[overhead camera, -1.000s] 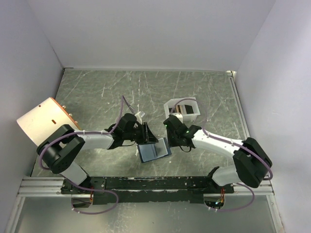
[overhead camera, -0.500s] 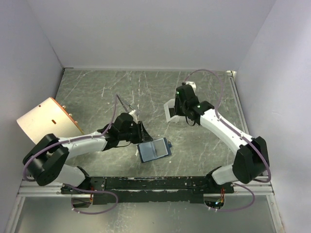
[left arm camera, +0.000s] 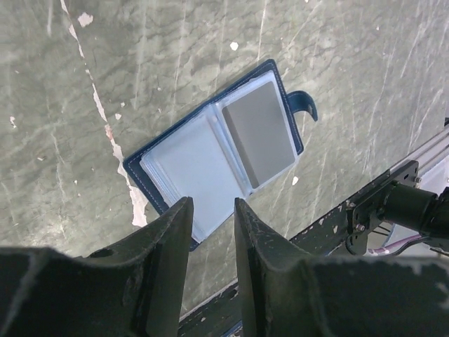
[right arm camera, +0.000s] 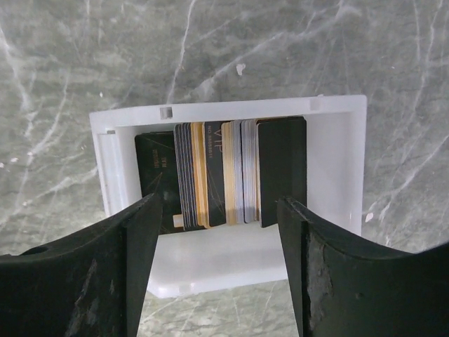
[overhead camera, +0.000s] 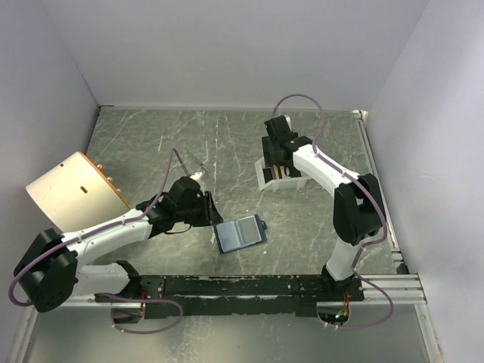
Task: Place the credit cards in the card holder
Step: Pick up the credit card from the storage box.
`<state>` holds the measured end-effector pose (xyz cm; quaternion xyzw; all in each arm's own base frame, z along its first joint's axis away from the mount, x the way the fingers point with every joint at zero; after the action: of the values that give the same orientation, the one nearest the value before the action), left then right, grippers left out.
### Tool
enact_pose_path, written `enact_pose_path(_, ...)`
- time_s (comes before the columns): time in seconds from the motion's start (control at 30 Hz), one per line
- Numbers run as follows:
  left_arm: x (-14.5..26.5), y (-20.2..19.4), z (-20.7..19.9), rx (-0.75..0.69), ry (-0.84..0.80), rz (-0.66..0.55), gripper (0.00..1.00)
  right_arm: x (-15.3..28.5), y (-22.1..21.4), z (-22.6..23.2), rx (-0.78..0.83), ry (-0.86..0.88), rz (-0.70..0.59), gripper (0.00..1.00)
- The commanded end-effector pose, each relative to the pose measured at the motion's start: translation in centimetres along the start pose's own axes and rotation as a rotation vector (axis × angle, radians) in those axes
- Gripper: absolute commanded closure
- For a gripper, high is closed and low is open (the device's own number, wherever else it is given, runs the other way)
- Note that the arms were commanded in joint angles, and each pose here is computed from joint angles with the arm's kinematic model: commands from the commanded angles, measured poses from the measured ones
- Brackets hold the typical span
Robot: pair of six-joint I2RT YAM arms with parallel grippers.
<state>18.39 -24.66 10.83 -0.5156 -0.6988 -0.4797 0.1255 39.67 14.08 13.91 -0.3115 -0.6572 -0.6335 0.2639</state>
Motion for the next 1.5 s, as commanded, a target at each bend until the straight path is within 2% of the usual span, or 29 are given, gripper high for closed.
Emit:
enact_pose_path(0.0, 1.5, 1.8, -0.9, -0.064, 0.009, -0.04, 0.58, -1.0, -0.4, -0.2, 0.069, -0.013, 0.028, 0.31)
enact_pose_path(0.13, 1.9, 1.9, -1.3, -0.08, -0.012, -0.039, 0.58, -2.3, -1.8, -0.2, 0.1, -0.033, 0.078, 0.24)
enact_pose_path(0.5, 1.3, 1.5, -1.1, -0.101, -0.025, -0.028, 0.57, -4.3, -2.4, 0.5, 0.14, -0.061, 0.119, 0.13)
enact_pose_path(0.77, 1.2, 1.1, -0.8, -0.092, -0.026, -0.028, 0.57, -5.9, -3.5, 0.0, 0.195, -0.209, 0.162, 0.11)
enact_pose_path(1.13, 1.2, 1.3, -1.0, -0.084, -0.039, -0.038, 0.57, -5.4, -2.9, -2.6, 0.249, -0.418, 0.126, 0.22)
enact_pose_path(1.47, 1.2, 1.0, -1.0, -0.074, -0.045, -0.032, 0.57, -4.6, -1.8, -3.4, 0.25, -0.479, 0.077, 0.33)
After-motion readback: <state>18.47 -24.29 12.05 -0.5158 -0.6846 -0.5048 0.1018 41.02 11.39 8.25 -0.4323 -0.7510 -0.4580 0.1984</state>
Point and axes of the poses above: each gripper's point midway between its finger pads, its own x axis back along the fingers, its own z axis along the line the jaws close on, y = z × x, the point moved 3 cm from there along x, back along the fingers, and after that the axes turned 8 degrees about -x, right-handed, at the moved point
